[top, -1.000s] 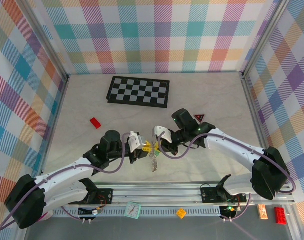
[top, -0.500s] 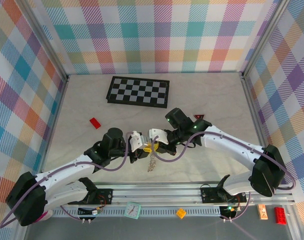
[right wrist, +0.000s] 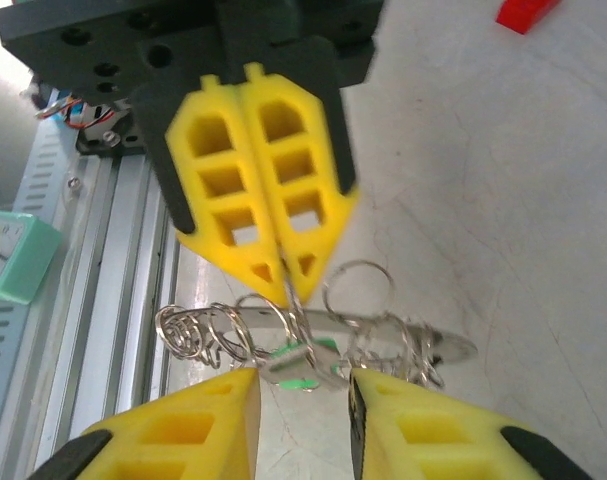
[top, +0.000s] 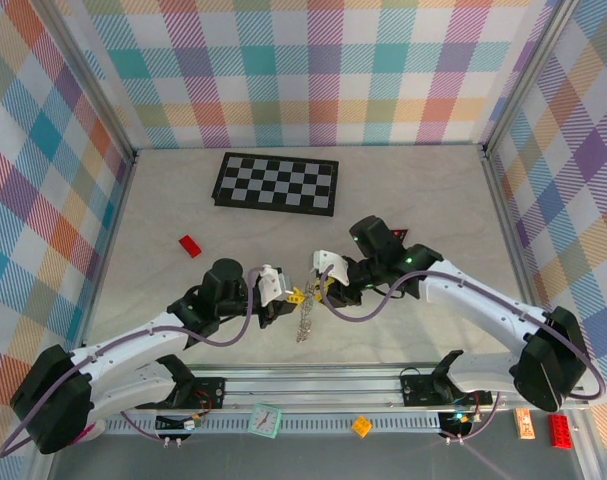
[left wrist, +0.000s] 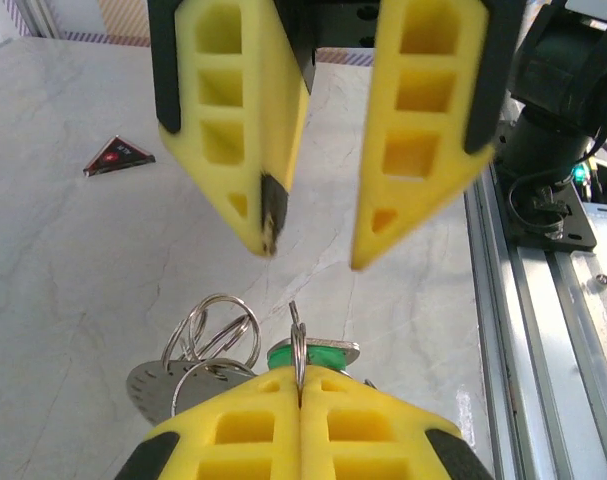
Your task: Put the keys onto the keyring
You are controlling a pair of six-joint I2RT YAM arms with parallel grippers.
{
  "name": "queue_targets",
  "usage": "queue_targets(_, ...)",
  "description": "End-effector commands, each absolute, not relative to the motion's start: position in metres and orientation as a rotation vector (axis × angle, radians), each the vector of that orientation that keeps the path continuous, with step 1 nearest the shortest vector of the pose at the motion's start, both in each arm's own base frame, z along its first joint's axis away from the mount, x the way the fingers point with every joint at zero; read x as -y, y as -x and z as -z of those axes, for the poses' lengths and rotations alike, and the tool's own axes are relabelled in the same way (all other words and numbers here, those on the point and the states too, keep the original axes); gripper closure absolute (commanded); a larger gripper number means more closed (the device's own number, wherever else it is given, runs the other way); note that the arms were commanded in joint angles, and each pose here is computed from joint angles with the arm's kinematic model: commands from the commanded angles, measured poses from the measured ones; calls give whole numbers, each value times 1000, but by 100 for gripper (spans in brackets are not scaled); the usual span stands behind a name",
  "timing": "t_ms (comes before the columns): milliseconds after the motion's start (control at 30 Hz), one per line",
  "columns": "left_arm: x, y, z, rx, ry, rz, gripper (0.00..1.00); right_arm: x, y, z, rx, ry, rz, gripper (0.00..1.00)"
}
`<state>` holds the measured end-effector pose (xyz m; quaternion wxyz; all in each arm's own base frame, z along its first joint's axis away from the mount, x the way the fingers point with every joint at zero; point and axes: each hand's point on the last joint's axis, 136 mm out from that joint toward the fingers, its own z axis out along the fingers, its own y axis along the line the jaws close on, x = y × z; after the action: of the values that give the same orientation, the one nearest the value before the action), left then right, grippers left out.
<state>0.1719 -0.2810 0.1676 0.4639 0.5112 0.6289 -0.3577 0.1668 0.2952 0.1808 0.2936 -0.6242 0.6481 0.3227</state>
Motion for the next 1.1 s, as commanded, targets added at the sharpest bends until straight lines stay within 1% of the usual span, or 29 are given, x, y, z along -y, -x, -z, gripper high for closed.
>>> queue_targets(0,284,-169,-188,-1439,-1211,913,100,-298,-160,-184,-1727,1610,-946,70)
queue_targets(233,284,-174,-190,-1435,-1133,937,100,-302,-157,-176,-1756,1586,-1009,70)
queue_targets(467,285,-175,-188,-1444,-1112,952,100,-305,-162,-165,-1783,1573,-987,68)
queue_targets(700,285,-175,-188,-1449,-1112,958,100,-306,-167,-158,-1797,1571,-957,69)
queue_targets(800,285,-175,-187,-1450,-1112,955,100,-305,-170,-159,-1794,1567,-935,74)
queue_targets(1067,284,-174,-187,-1448,-1122,950,100,-300,-172,-157,-1799,1583,-882,96)
